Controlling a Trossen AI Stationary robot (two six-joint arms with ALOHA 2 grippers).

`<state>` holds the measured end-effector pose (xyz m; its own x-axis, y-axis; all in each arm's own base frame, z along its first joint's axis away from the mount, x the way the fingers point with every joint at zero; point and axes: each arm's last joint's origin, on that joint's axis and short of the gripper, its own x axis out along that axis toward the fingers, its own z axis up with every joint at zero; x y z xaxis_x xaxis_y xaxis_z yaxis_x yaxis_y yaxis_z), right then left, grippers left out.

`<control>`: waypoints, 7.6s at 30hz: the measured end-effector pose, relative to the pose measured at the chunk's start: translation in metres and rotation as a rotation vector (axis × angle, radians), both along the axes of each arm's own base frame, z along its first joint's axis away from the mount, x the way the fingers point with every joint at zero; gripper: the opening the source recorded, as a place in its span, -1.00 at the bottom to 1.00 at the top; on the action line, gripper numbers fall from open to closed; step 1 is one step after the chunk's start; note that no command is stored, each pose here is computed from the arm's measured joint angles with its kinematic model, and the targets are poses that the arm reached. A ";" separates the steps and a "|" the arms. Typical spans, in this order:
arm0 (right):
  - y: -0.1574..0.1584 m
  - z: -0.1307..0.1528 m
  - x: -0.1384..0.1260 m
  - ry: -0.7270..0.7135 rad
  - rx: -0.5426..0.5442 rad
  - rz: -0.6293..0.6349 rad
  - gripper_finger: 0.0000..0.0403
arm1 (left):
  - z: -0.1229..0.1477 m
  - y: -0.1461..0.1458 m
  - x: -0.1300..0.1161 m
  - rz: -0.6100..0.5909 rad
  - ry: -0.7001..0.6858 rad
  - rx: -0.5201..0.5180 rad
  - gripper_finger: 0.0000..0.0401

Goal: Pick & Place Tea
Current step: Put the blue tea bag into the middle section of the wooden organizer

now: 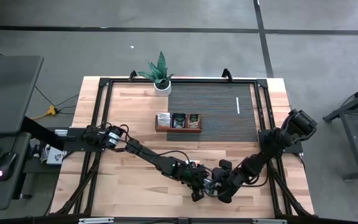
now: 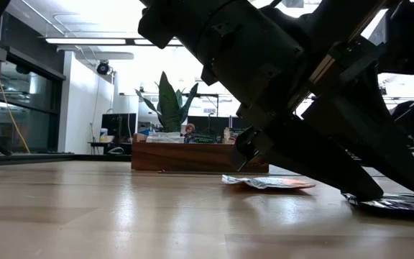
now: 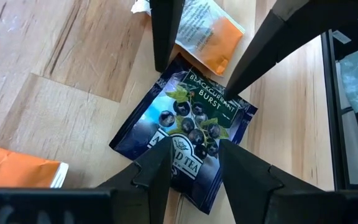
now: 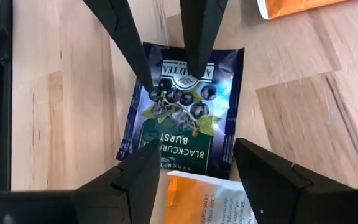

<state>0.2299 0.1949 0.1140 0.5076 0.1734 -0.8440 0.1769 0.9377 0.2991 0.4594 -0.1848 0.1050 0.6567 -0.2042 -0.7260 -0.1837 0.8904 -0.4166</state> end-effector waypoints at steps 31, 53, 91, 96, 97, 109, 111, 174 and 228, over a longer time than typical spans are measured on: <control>0.008 -0.021 -0.004 -0.043 -0.135 -0.006 -0.07 | 0.001 0.008 0.005 0.005 -0.017 -0.029 -0.32; 0.003 -0.014 -0.003 -0.029 -0.064 -0.100 -0.99 | 0.020 0.030 0.015 -0.091 0.064 -0.135 -0.32; -0.012 0.085 0.021 0.185 -0.494 0.066 -1.00 | 0.103 0.076 0.031 -0.293 0.110 0.002 -0.32; -0.012 0.086 0.022 0.178 -0.492 0.061 -1.00 | 0.107 0.075 0.035 -0.261 0.062 -0.017 -0.32; -0.012 0.086 0.022 0.177 -0.491 0.060 -1.00 | 0.107 0.075 0.036 -0.254 0.054 -0.017 -0.32; -0.012 0.086 0.022 0.170 -0.482 0.042 -1.00 | 0.106 0.078 0.035 -0.175 0.072 0.042 -0.32; -0.012 0.086 0.022 0.170 -0.483 0.042 -1.00 | 0.105 0.079 0.034 -0.165 0.086 0.058 -0.32; -0.012 0.087 0.022 0.163 -0.465 -0.004 -1.00 | 0.108 0.077 0.036 -0.219 0.044 0.051 -0.99; -0.057 0.116 -0.089 -0.377 -0.096 -0.385 -0.12 | 0.265 0.125 -0.011 -0.116 -0.411 0.385 -1.00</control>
<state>0.1413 0.1384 0.2296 0.7898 -0.1535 -0.5939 0.4099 0.8524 0.3247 0.4487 -0.0602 0.3695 0.8897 -0.0633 -0.4520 0.0328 0.9966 -0.0751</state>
